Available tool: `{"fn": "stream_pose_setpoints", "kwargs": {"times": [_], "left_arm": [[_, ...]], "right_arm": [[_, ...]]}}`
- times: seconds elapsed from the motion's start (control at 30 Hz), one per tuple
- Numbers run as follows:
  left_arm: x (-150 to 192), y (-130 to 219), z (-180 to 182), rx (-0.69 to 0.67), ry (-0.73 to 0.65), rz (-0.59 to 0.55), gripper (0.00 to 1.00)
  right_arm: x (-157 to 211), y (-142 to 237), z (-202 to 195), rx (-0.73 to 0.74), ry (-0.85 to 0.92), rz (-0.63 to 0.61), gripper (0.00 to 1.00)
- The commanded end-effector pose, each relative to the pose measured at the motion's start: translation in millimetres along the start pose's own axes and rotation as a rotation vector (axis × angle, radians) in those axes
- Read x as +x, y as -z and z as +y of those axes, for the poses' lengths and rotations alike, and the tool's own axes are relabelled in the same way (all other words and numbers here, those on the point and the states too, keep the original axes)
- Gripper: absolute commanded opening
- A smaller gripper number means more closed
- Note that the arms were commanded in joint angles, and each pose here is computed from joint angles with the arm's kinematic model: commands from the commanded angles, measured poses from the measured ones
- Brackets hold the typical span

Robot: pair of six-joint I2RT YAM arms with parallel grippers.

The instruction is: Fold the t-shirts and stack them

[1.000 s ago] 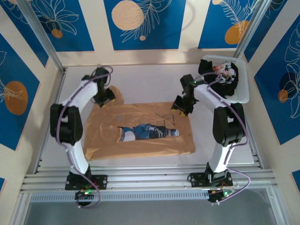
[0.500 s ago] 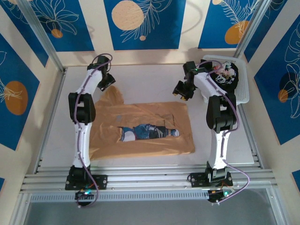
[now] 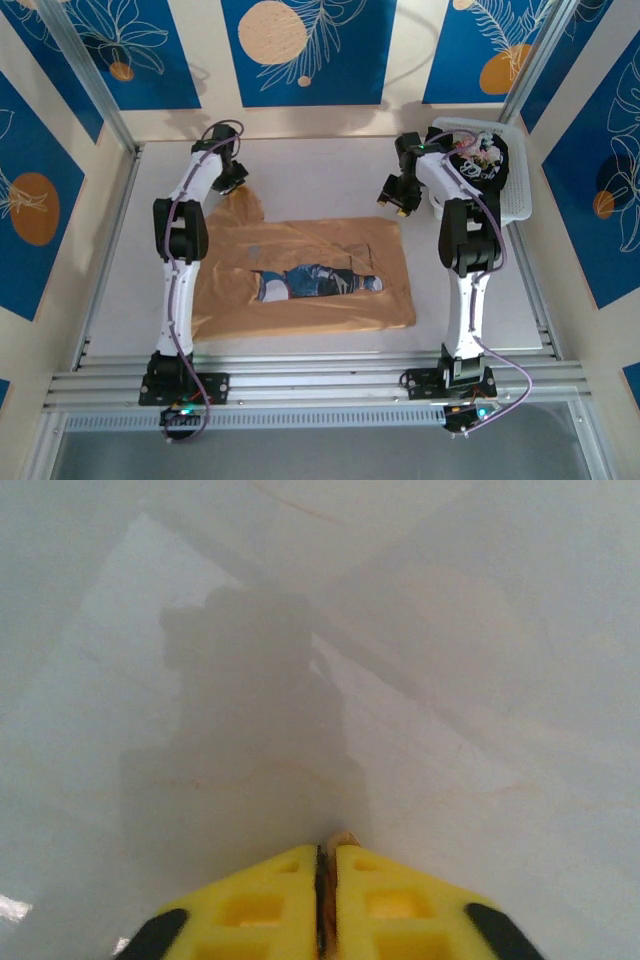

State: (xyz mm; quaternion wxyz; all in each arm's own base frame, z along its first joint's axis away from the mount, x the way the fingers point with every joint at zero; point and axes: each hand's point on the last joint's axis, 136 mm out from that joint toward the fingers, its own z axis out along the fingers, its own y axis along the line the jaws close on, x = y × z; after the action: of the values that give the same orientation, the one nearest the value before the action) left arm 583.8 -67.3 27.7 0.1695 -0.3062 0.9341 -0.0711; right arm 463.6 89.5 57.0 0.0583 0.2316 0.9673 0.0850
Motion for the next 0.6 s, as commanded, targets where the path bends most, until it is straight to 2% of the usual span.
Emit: {"fn": "stream_pose_setpoints", "kwargs": {"times": [0.0, 0.2, 0.47, 0.57], "left_arm": [[20.6, -8.3, 2.3, -0.016, -0.014, 0.071, 0.01], [7.2, 12.4, -13.9, 0.044, -0.003, 0.039, 0.0], [1.3, 44.2, -29.7, 0.112, -0.005, 0.02, 0.0], [-0.7, 51.0, -33.9, 0.135, -0.008, 0.017, 0.0]], "right_arm": [[1.4, -7.9, -12.5, 0.083, -0.032, 0.028, 0.45], [9.3, -20.1, -19.1, 0.139, -0.051, 0.072, 0.44], [16.8, -31.3, -10.5, 0.1, -0.057, 0.107, 0.44], [17.3, -33.4, -2.0, 0.072, -0.054, 0.115, 0.36]]}}
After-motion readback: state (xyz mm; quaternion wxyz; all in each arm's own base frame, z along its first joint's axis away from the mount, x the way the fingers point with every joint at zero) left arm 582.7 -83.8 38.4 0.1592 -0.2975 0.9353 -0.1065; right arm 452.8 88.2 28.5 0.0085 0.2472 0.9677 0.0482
